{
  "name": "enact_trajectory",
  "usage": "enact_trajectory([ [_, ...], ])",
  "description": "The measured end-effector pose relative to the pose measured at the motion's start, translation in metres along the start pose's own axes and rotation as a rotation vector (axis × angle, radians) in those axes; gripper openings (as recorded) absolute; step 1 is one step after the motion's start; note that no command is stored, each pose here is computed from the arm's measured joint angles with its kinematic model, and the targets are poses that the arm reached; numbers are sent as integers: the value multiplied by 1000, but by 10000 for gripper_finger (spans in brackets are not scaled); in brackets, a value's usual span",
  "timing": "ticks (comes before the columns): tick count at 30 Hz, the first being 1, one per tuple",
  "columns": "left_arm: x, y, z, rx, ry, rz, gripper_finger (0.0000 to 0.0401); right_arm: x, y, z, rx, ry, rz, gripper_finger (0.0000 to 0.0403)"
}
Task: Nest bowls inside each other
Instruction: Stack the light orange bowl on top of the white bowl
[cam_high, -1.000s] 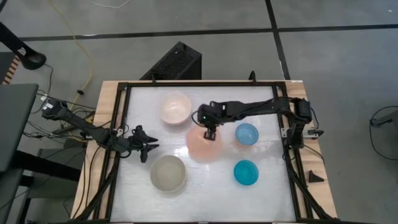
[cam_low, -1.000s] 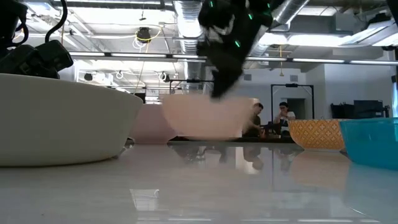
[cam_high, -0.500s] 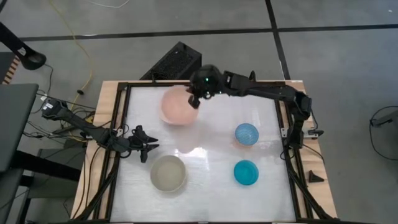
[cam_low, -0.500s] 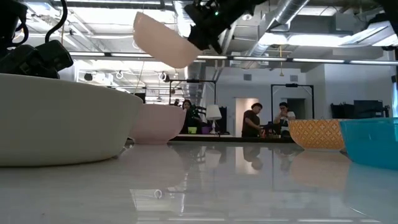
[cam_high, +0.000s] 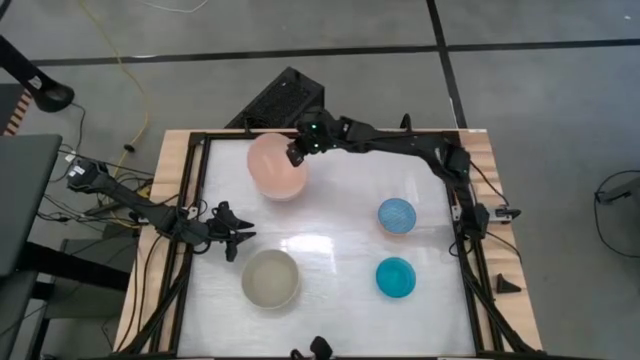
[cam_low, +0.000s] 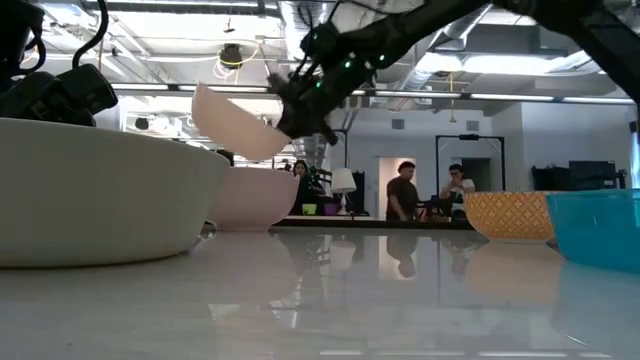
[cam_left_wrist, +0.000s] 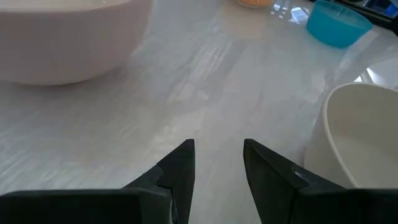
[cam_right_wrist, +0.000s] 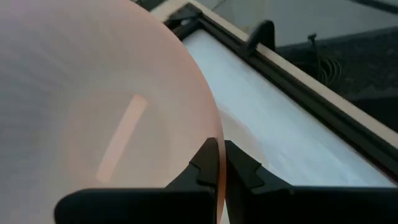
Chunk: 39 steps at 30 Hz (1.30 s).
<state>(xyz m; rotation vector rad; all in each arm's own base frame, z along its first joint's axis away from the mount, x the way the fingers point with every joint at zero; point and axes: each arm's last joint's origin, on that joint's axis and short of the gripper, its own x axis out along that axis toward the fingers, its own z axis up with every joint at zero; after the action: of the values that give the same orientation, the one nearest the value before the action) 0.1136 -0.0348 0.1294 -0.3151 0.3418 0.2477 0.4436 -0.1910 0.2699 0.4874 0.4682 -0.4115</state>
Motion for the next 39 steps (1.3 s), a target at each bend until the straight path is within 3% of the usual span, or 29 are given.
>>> enact_trajectory([
  [12, 0, 0, 0, -1, -2, -2, 125, 41, -10, -11, 23, 91, -37, 30],
  [26, 0, 0, 0, -1, -2, -1, 125, 38, -14, -23, -7, 217, -92, 52],
  [33, 0, 0, 0, -1, -2, 0, 125, 38, -14, -22, 44, 211, -96, 91],
  [39, 0, 0, 0, -1, -2, 0, 125, 36, -12, -19, 49, 212, -94, 163],
])
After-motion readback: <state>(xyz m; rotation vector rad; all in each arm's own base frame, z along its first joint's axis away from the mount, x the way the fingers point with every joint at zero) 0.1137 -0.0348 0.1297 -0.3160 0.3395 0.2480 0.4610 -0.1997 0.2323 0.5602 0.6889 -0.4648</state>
